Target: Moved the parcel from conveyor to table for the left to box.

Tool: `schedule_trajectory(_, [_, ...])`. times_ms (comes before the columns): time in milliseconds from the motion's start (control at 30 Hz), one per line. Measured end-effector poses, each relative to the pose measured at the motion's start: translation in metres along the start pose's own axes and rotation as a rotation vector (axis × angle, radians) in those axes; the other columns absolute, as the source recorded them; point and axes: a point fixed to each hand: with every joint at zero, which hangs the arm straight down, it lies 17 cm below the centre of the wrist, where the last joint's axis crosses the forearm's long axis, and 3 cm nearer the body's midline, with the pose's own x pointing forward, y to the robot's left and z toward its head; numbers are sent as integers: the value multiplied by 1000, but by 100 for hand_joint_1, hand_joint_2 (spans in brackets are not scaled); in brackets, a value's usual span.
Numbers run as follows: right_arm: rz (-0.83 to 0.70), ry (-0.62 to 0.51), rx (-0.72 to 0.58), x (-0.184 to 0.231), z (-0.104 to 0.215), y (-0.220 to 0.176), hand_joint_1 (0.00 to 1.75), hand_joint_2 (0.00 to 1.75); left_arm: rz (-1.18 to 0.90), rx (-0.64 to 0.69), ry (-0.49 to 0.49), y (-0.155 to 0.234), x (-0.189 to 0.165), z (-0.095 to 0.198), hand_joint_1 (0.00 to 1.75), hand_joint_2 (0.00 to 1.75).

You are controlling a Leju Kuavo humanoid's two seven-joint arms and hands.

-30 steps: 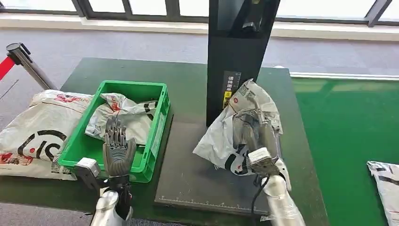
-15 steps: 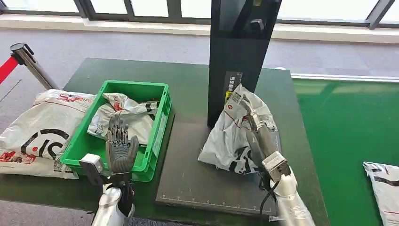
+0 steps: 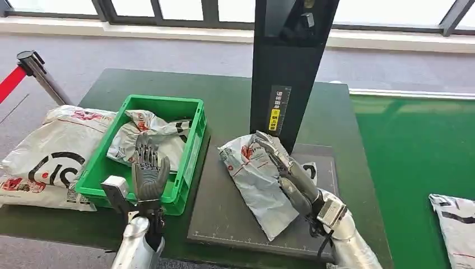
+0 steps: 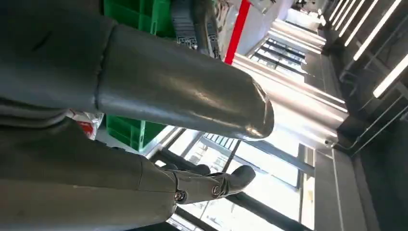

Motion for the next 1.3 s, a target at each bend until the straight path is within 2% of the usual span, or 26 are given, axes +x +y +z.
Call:
schedule_trajectory(467, [74, -44, -40, 18, -4, -5, 0, 0, -6, 2, 0, 0, 0, 0, 0, 175])
schedule_trajectory(567, [171, -40, -133, 17, -4, -25, 0, 0, -22, -1, -9, -1, 3, -1, 0, 175])
schedule_trajectory(600, [263, -33, -214, 17, -2, -42, 0, 0, -46, -6, -16, -1, 5, -2, 0, 0])
schedule_trajectory(633, [376, -32, -326, 20, 2, -65, 0, 175, -79, -10, -21, -2, 6, -3, 0, 0])
schedule_trajectory(667, [519, -35, -477, 30, 10, -96, 0, 175, -128, -16, -30, -3, 8, -3, 0, 175])
schedule_trajectory(733, [709, -40, -671, 49, 26, -136, 0, 175, -234, -43, -67, -14, 18, -7, 0, 175])
schedule_trajectory(800, [840, -30, -817, 65, 44, -166, 0, 175, -388, -130, -150, -53, 33, -17, 0, 175])
schedule_trajectory(900, [920, -19, -928, 75, 59, -181, 0, 175, -676, -266, -251, -110, 37, -18, 0, 175])
schedule_trajectory(1000, [1008, 8, -956, 73, 63, -183, 0, 175, -892, -380, -336, -168, 38, -24, 0, 175])
schedule_trajectory(1067, [1062, 30, -958, 72, 64, -188, 0, 175, -995, -400, -398, -202, 45, -32, 0, 175])
schedule_trajectory(1200, [1111, 75, -1001, 70, 73, -200, 0, 175, -1062, -435, -470, -253, 50, -31, 0, 175])
schedule_trajectory(1300, [1139, 104, -1030, 69, 80, -206, 0, 175, -1043, -535, -472, -285, 39, -21, 0, 175])
